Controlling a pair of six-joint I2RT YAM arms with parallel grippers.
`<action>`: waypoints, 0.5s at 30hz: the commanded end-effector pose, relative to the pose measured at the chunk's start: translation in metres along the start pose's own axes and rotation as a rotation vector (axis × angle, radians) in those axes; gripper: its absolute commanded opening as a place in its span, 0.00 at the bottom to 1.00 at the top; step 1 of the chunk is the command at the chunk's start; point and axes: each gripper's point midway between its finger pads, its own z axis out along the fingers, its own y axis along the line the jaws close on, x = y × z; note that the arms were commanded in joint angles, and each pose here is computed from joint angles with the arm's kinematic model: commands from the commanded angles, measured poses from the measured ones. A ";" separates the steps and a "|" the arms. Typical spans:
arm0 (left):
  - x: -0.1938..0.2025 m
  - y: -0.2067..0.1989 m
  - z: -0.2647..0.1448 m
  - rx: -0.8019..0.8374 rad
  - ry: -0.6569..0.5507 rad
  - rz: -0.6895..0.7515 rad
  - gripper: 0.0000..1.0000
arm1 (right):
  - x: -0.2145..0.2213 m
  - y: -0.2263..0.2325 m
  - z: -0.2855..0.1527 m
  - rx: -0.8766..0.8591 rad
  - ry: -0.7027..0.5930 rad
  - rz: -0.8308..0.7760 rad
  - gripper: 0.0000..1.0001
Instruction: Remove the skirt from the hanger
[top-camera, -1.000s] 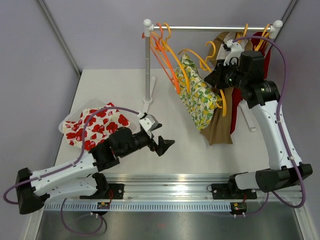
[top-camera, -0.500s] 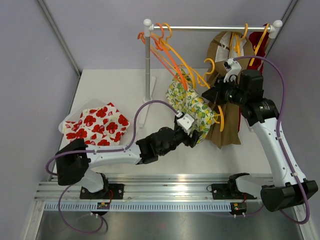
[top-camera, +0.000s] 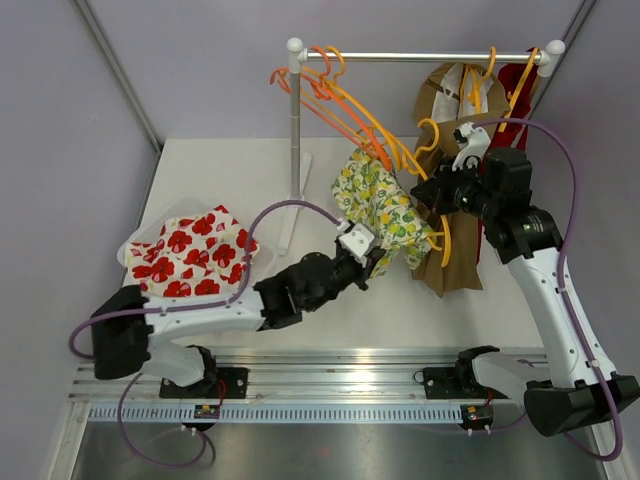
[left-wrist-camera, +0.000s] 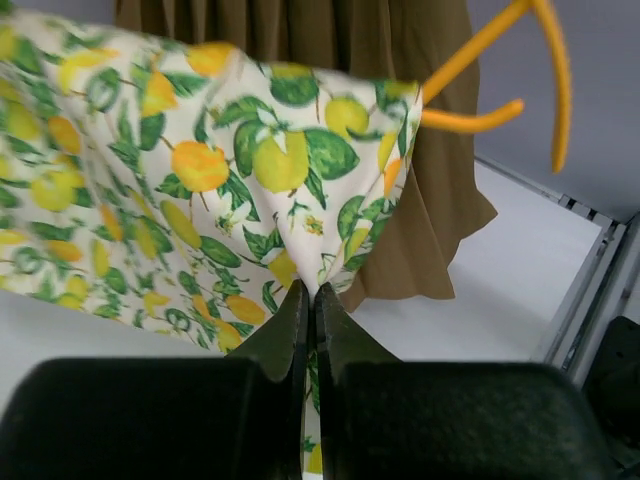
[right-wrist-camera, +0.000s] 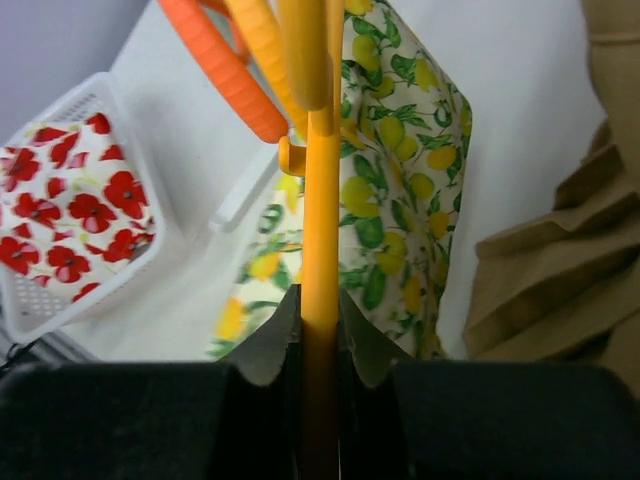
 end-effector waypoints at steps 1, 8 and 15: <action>-0.085 0.018 -0.054 -0.025 -0.157 -0.023 0.00 | -0.023 -0.033 -0.006 0.182 -0.120 -0.112 0.00; -0.112 0.067 -0.143 -0.135 -0.157 0.061 0.00 | -0.011 -0.060 -0.007 0.268 -0.110 -0.134 0.00; -0.081 0.081 -0.157 -0.179 -0.098 0.061 0.00 | -0.021 -0.056 -0.011 0.256 -0.114 -0.158 0.00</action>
